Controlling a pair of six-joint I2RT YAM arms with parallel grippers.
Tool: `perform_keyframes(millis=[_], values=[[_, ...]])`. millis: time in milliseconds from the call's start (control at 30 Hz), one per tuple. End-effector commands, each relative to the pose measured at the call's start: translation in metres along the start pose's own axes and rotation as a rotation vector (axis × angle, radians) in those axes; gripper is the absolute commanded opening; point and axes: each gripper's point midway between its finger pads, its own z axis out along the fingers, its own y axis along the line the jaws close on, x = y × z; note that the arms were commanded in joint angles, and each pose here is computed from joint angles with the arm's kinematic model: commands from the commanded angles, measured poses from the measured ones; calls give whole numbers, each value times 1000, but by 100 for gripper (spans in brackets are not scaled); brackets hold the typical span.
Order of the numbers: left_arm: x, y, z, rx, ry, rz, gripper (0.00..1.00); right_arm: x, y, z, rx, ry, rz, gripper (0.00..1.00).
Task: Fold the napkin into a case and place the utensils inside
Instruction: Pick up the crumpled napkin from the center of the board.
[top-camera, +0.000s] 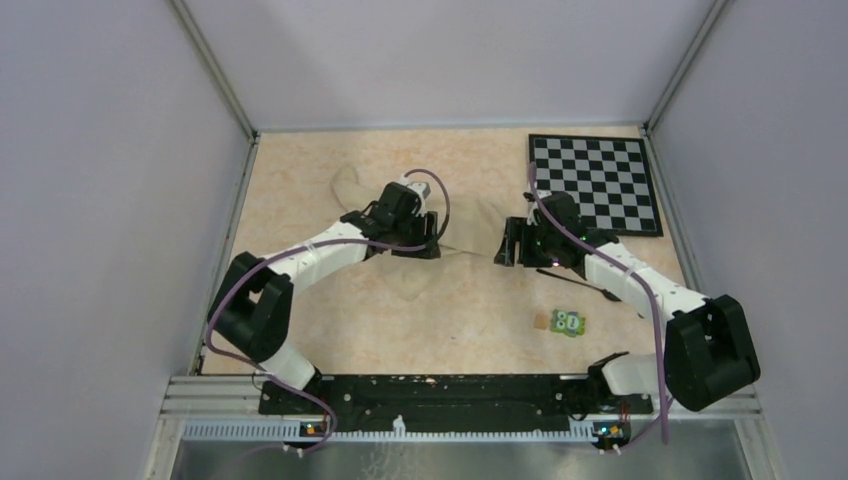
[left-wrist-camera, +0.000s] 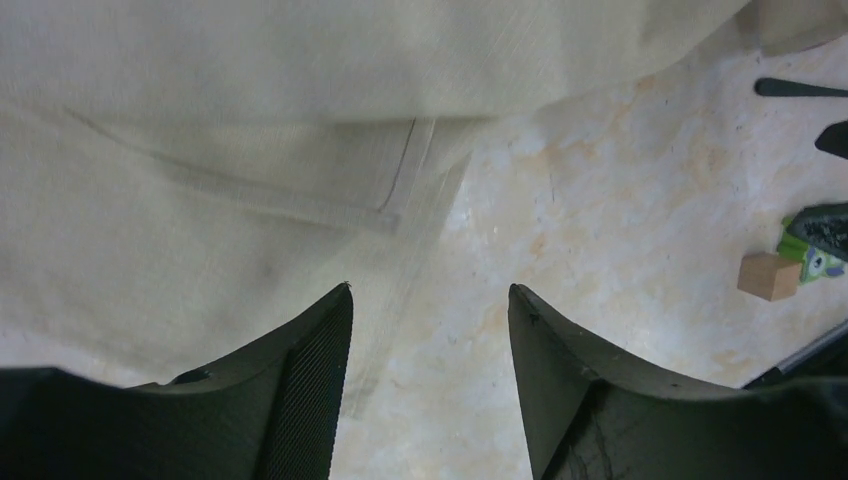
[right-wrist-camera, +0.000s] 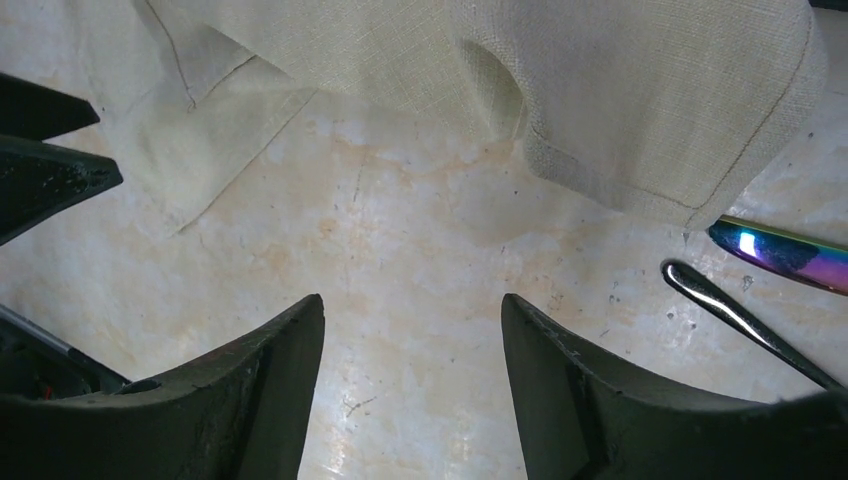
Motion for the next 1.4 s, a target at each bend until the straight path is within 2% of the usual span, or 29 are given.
perform_keyframes(millis=[0, 67, 167, 333, 700, 867, 1000, 1133, 1200, 1367], values=[[-24, 0, 16, -65, -20, 201, 60, -16, 2, -13, 2, -96, -6, 65], [-26, 5, 23, -102, -4, 247, 53, -21, -2, -19, 6, -127, 6, 64], [-31, 5, 32, -102, 2, 309, 49, -26, -5, -25, -16, -156, 40, 65], [-24, 5, 52, -73, 78, 366, 49, -27, -10, -24, -98, -150, 121, 65], [-16, 17, 60, -122, 112, 368, 48, -23, -35, -11, -5, -139, 158, 65], [-19, 14, 60, -120, 104, 369, 34, -27, -51, -2, 80, -140, 164, 63], [-23, 13, 60, -122, 97, 369, 20, -36, -68, 5, 171, -156, 148, 57], [-28, 12, 56, -136, 78, 367, 13, -47, -79, 12, 250, -171, 114, 57], [-32, 12, 53, -143, 63, 367, 5, -54, -81, 16, 294, -180, 81, 57], [-44, 12, 45, -177, 33, 354, 1, -64, -71, 31, 340, -199, -8, 57]])
